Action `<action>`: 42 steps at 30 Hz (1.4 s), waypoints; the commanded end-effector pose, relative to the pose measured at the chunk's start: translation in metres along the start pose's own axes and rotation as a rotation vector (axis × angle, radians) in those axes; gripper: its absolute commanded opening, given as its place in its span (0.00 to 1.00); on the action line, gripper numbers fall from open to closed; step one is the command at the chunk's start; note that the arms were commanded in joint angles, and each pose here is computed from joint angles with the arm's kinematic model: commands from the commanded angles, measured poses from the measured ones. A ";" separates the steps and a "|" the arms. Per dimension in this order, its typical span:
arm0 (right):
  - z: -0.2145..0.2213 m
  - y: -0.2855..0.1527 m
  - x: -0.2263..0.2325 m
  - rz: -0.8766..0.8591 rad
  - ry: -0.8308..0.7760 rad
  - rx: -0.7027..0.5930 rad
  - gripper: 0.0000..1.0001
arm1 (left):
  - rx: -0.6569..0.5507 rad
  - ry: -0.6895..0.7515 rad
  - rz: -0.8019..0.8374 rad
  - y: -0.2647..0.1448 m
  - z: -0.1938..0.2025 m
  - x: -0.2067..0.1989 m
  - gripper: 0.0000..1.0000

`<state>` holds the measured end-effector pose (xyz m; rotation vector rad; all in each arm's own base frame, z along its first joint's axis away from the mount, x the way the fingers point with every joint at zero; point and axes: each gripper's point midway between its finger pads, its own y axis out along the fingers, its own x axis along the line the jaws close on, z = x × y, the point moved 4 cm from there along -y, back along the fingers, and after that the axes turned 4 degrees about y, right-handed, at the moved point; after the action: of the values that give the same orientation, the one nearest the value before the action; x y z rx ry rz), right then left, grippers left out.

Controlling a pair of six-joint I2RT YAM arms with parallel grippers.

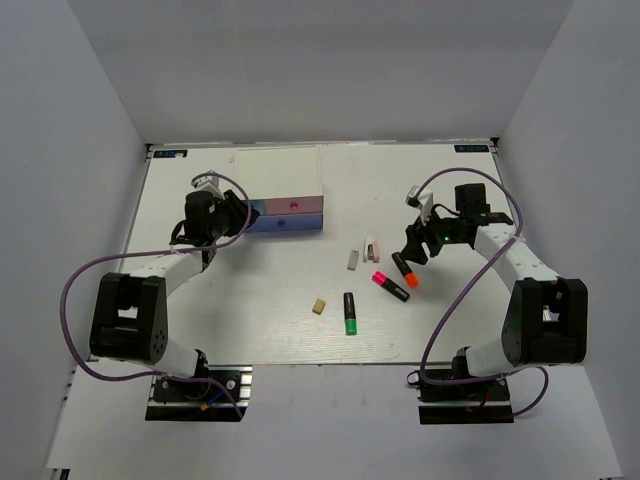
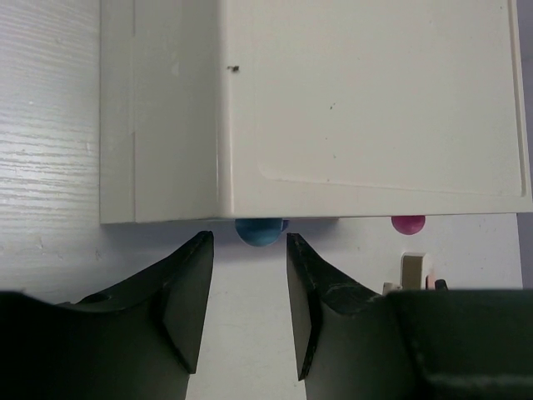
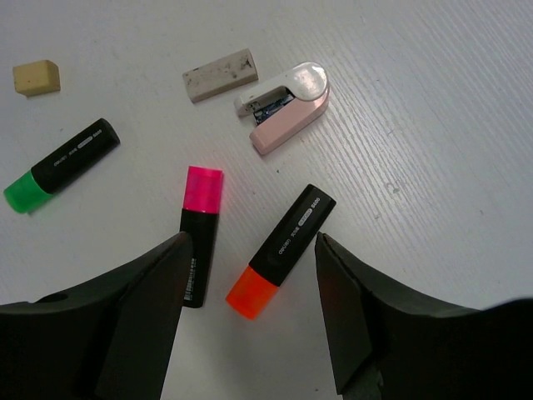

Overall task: Sort the stationery into containers
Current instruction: Open the drawer in the storage box.

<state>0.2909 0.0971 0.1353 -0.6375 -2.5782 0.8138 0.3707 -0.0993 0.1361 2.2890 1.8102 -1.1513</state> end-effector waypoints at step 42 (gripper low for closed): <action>-0.006 0.004 0.005 -0.031 -0.047 -0.014 0.90 | 0.012 0.089 0.031 -0.050 0.025 0.000 0.06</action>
<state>0.2874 0.0973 0.1304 -0.6087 -2.5999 0.8325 0.3268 -0.0957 0.1347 2.3772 1.7930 -1.1050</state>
